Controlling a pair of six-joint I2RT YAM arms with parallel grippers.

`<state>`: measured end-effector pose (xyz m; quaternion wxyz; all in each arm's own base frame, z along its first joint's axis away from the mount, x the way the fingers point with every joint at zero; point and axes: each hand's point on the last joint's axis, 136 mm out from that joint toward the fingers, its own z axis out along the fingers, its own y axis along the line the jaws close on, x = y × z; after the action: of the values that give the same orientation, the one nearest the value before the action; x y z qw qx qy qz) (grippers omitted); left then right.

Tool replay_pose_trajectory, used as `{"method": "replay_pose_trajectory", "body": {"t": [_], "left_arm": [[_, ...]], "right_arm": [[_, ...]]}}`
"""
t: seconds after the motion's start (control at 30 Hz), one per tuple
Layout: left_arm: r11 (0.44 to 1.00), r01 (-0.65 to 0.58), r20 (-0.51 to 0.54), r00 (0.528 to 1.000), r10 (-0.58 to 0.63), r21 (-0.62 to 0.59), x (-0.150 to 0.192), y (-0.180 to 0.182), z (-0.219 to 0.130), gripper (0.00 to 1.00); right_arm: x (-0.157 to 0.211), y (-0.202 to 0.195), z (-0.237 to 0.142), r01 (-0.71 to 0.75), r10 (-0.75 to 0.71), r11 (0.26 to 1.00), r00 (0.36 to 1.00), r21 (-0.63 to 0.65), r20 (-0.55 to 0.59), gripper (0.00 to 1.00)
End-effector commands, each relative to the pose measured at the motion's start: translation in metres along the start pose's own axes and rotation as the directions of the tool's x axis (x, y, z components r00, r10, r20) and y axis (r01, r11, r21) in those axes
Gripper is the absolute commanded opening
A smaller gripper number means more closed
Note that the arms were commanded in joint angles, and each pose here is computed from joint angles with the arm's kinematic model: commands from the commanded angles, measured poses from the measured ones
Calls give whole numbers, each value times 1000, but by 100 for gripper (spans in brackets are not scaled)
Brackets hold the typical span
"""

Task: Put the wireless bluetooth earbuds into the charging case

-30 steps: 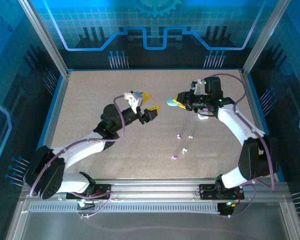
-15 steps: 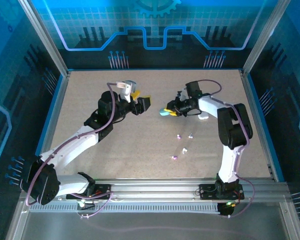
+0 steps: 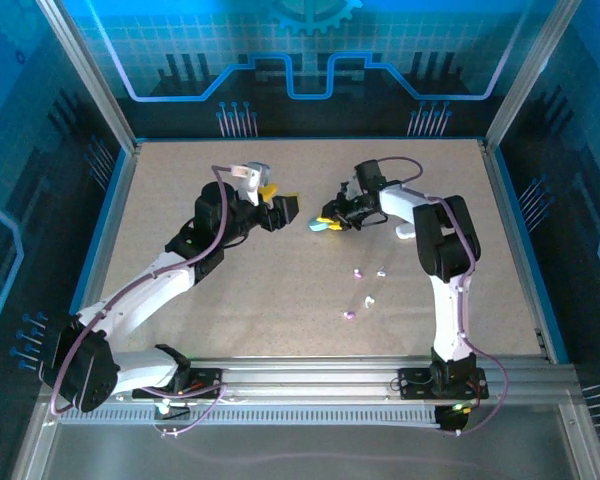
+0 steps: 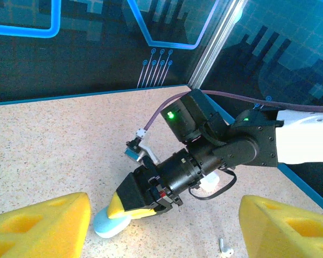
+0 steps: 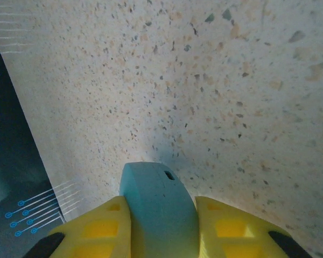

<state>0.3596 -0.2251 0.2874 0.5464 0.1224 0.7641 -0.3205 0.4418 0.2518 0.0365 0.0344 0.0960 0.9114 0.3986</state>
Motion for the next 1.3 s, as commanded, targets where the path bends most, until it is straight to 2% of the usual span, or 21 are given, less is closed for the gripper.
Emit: {"method": "replay_pose_trajectory", "body": {"t": [0.0,0.3,0.57,0.87,1.07,1.17,1.27], "left_arm": [[1000,21,22,1000,-21,9,-11,-3,-4,73],[999,35,8,999,-35,7,-8,-2,-1,74],[999,33,7,999,-33,4,-10,-1,-1,77],[999,42,-5,999,-42,-12,-8,4,0,90],[997,63,-16,998,-64,-51,-7,13,2,99],[990,99,6,995,-99,-97,-9,22,0,99],[989,109,43,993,-105,-95,-12,24,-2,99]], "right_arm": [[7,-4,10,8,-6,999,999,37,-36,27],[8,-13,7,28,-24,994,999,110,-40,39],[4,-3,-7,55,-53,992,998,114,-18,52],[-1,24,-40,135,-137,986,990,96,16,62],[-11,10,-103,125,-161,966,976,224,149,60],[-18,-19,-147,44,-129,953,954,300,270,56],[-20,-62,-187,-55,-111,923,910,382,400,55]]}}
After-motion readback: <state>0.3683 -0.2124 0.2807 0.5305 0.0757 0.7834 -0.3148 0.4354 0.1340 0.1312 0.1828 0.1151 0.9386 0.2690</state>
